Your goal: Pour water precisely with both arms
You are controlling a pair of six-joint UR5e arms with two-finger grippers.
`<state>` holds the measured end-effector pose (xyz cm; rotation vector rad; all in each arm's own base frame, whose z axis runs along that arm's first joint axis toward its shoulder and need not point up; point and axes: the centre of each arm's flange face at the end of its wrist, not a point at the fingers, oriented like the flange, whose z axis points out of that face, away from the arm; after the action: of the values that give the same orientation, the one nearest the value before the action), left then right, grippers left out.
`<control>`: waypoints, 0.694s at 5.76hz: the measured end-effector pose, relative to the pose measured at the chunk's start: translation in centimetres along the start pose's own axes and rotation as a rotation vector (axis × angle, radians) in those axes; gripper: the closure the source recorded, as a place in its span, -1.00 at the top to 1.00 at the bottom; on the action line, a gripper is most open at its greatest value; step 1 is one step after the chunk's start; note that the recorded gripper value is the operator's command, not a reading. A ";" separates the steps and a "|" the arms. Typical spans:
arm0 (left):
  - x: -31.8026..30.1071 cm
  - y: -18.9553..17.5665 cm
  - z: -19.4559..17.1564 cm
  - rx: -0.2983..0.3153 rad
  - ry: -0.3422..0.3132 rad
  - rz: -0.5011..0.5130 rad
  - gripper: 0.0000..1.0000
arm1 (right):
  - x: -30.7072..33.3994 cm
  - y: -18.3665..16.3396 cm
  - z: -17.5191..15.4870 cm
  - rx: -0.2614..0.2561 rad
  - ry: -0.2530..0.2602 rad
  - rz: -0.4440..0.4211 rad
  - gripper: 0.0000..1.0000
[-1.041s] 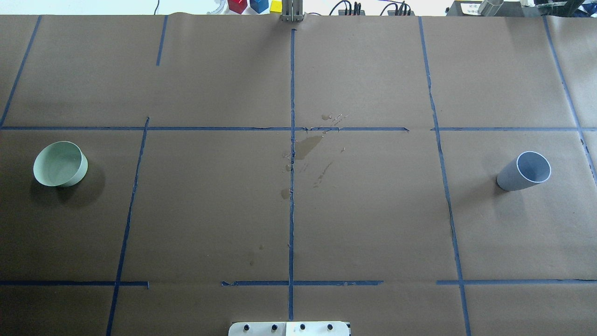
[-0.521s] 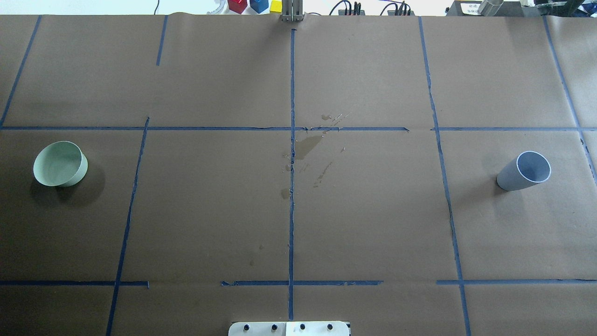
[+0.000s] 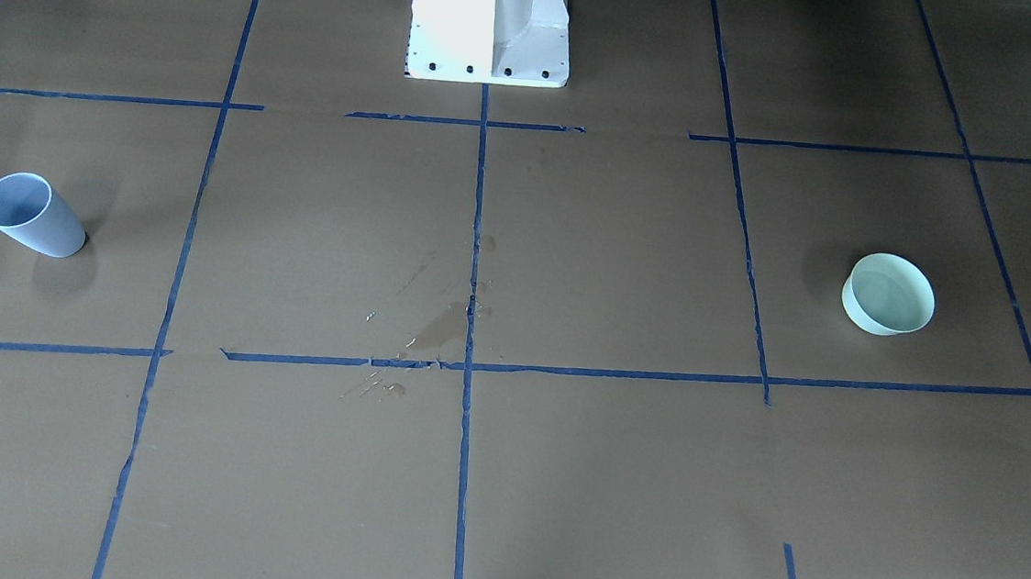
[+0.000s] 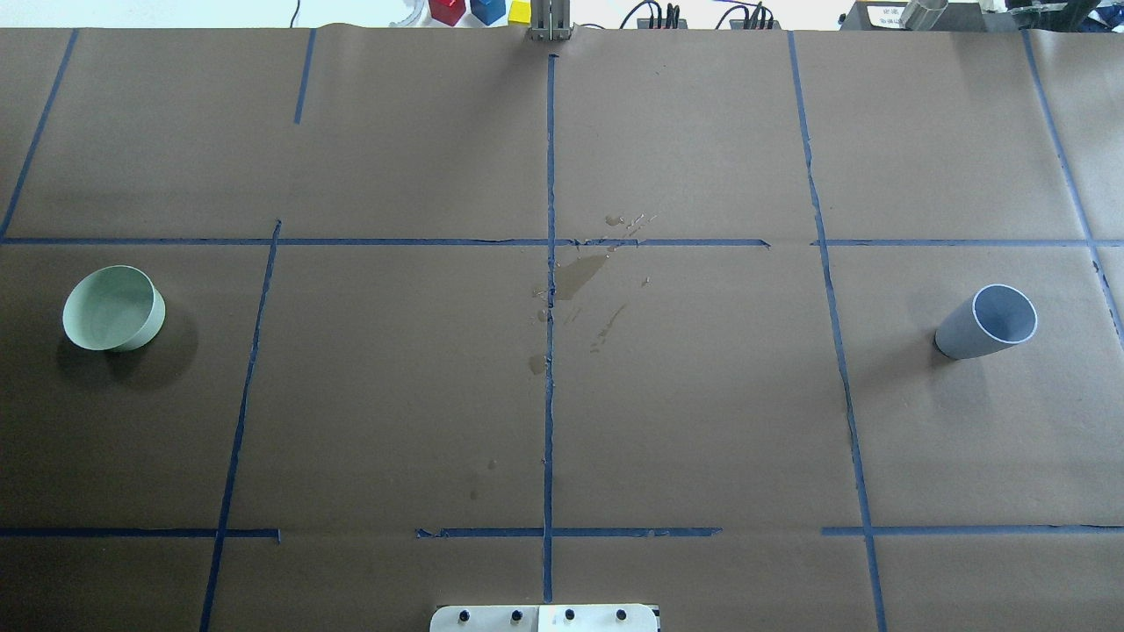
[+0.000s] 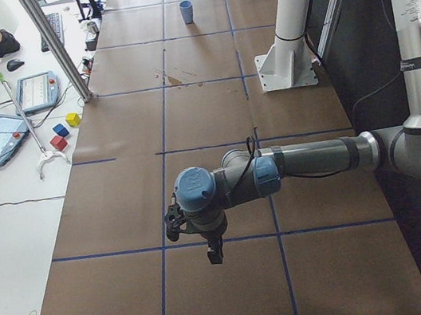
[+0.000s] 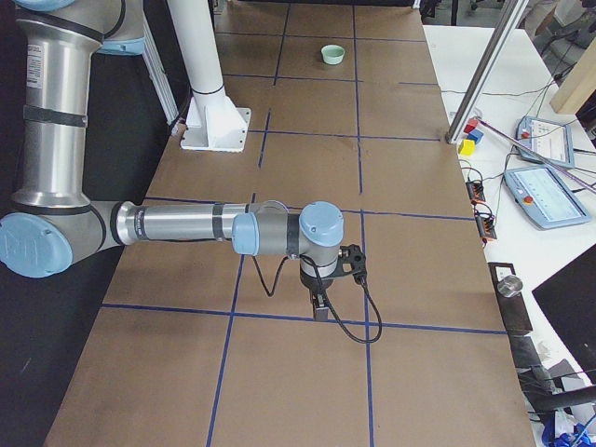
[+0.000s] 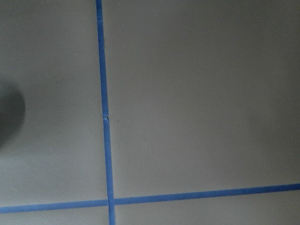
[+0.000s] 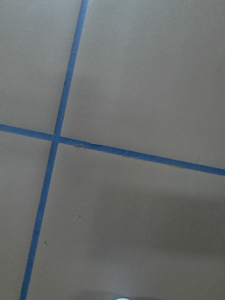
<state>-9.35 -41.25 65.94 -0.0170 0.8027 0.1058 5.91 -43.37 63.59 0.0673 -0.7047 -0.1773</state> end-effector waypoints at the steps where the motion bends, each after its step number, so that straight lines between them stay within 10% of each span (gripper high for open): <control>1: 0.1 0.1 0.0 0.000 -0.001 0.001 1.00 | 0.2 0.1 0.3 -0.005 -0.001 0.004 1.00; 4: 0.2 0.2 -0.1 0.002 0.000 0.003 1.00 | 0.3 0.1 0.4 -0.008 -0.002 0.006 1.00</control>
<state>-9.31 -41.08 65.70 -0.0137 0.8025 0.1080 5.86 -43.35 64.12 0.0574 -0.7057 -0.1739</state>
